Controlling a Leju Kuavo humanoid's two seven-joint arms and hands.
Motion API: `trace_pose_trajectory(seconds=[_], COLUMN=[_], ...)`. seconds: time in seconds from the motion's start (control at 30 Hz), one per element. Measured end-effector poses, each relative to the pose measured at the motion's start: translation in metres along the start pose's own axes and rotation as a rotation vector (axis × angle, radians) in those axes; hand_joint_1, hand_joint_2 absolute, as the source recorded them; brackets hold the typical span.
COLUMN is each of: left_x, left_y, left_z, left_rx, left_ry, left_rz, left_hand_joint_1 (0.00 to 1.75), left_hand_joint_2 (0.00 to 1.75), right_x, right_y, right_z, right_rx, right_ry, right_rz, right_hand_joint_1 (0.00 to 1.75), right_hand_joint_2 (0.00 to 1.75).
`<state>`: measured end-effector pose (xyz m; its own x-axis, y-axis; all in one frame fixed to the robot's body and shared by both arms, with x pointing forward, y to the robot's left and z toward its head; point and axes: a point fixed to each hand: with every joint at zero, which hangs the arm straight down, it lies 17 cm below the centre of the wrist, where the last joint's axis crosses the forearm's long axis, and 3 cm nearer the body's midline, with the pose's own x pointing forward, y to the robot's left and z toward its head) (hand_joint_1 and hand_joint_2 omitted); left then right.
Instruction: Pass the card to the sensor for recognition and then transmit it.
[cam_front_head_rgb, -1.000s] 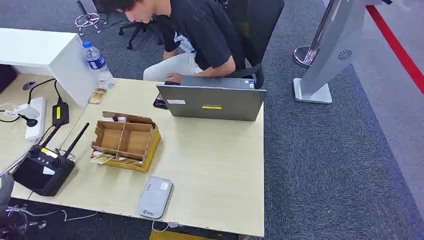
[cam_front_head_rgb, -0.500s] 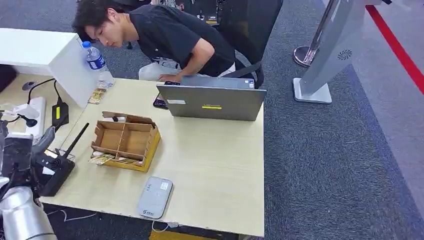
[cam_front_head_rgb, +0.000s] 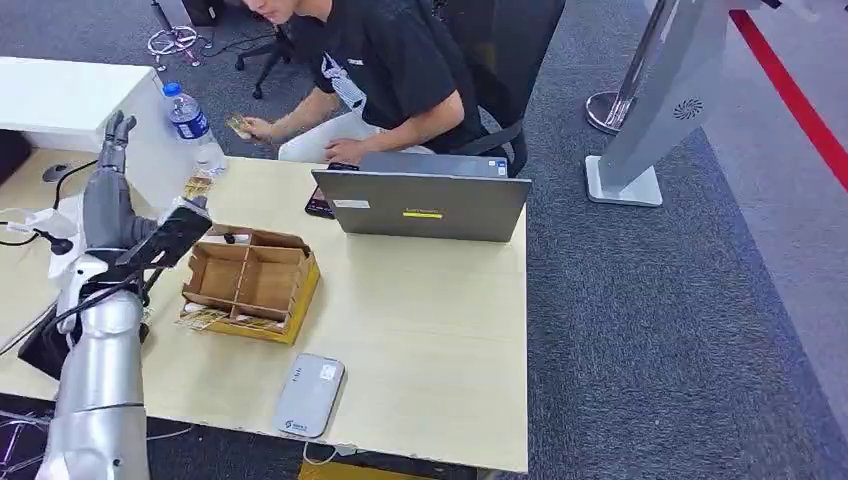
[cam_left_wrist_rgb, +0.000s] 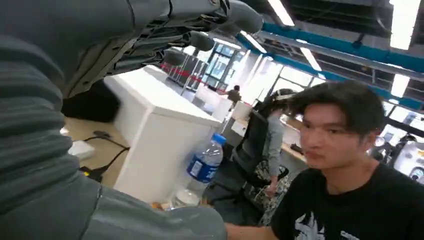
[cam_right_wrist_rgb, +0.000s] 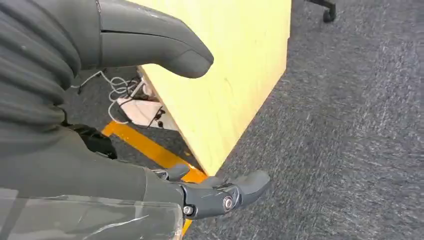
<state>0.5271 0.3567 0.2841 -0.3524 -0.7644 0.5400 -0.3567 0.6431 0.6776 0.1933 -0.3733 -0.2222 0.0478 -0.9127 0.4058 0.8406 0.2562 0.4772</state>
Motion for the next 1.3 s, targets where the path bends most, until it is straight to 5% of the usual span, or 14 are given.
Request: trace_pose_trajectory(seconds=[0.5,0.83,0.87,1.3], left_x=[0.06,0.074,0.073,0.056], left_y=[-0.076,-0.095,-0.094,-0.086], left_z=[-0.039,-0.035,-0.035,-0.032], left_rx=[-0.19,-0.203,-0.203,-0.219], left_ry=[-0.231,-0.383,-0.384,-0.38], left_rz=[-0.427,-0.716,-0.726,-0.771], left_hand_joint_1=[0.0,0.0,1.75,1.75], left_hand_joint_2=[1.75,1.75,1.75,1.75], right_x=[0.01,0.019,0.019,0.021], right_y=[0.019,0.017,0.016,0.015], right_z=[-0.004,-0.004,-0.004,-0.004], right_rx=[0.041,0.038,0.037,0.036], right_ry=[-0.044,-0.079,-0.081,-0.089], right_rz=[0.005,0.0,-0.004,-0.006], right_hand_joint_1=[0.0,0.0,0.0,0.0], right_hand_joint_2=[1.75,1.75,1.75,1.75])
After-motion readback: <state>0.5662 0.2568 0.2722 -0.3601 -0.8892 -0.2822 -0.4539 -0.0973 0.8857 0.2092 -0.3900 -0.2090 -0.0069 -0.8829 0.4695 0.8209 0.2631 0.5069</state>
